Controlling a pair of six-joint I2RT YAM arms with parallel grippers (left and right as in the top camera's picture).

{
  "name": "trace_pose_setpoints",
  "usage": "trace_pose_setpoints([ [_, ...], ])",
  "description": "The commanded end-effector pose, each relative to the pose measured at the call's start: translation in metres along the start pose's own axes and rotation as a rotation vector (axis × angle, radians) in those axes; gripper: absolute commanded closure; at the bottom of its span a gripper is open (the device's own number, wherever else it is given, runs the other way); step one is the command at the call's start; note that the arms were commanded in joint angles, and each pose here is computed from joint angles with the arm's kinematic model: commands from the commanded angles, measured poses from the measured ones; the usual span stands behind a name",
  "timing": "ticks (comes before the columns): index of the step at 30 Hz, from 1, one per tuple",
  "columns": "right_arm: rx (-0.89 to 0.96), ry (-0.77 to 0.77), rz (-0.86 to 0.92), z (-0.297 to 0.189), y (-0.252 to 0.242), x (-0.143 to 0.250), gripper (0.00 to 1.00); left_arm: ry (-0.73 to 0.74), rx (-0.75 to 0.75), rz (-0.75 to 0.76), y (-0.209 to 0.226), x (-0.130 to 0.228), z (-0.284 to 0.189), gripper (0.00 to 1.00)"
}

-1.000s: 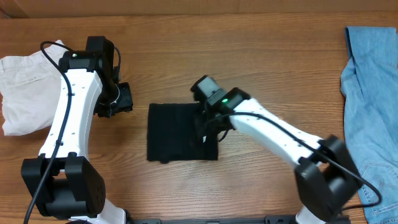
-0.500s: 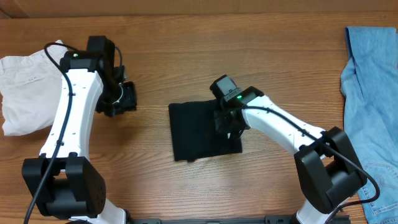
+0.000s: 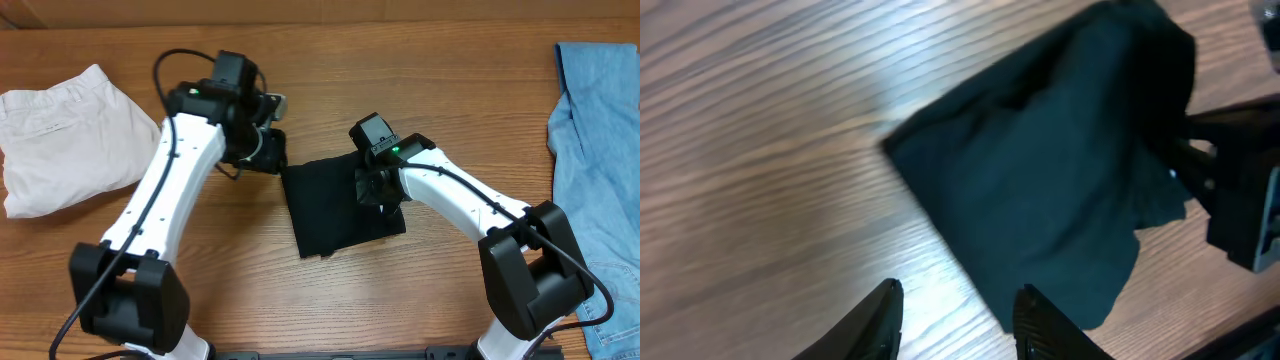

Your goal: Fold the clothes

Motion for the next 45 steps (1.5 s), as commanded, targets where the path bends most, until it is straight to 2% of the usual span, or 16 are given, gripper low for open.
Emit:
trace_pose_setpoints([
  [1,0.042,-0.005,0.002,0.003,-0.006,0.000,0.94,0.051,0.021,0.054,-0.014,0.003,0.022,0.60],
  [12,0.108,-0.024,0.011,0.002,-0.012,-0.002,0.92,0.093,0.023,0.138,-0.036,-0.005,0.090,0.61],
  [22,0.263,-0.063,0.076,-0.001,-0.033,-0.006,0.93,0.142,0.005,0.068,-0.022,-0.015,0.159,0.60],
  [28,0.257,-0.049,0.132,0.000,-0.052,-0.007,0.96,0.168,-0.003,0.041,-0.020,-0.012,0.167,0.62],
  [31,0.210,-0.023,0.104,0.001,-0.053,-0.005,0.96,0.178,0.019,0.037,-0.022,-0.011,0.167,0.62],
  [35,0.171,0.040,0.084,-0.010,-0.049,0.004,0.92,0.178,0.017,0.036,-0.022,-0.010,0.167,0.62],
  [39,0.016,0.043,0.002,-0.034,-0.031,0.010,0.87,0.183,0.015,0.035,-0.021,-0.010,0.167,0.62],
  [45,-0.125,0.007,-0.035,-0.053,-0.017,0.012,0.68,0.195,0.009,0.031,-0.020,-0.008,0.166,0.61],
])
Point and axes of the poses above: each gripper's point midway between its finger pads, its own z axis out along the fingers, its own y axis along the line the jaws close on, x = y × z, the point moved 7 cm from there along -z, back along the fingers, and after that the axes turned 15 degrees about -z, right-handed, at the moved point
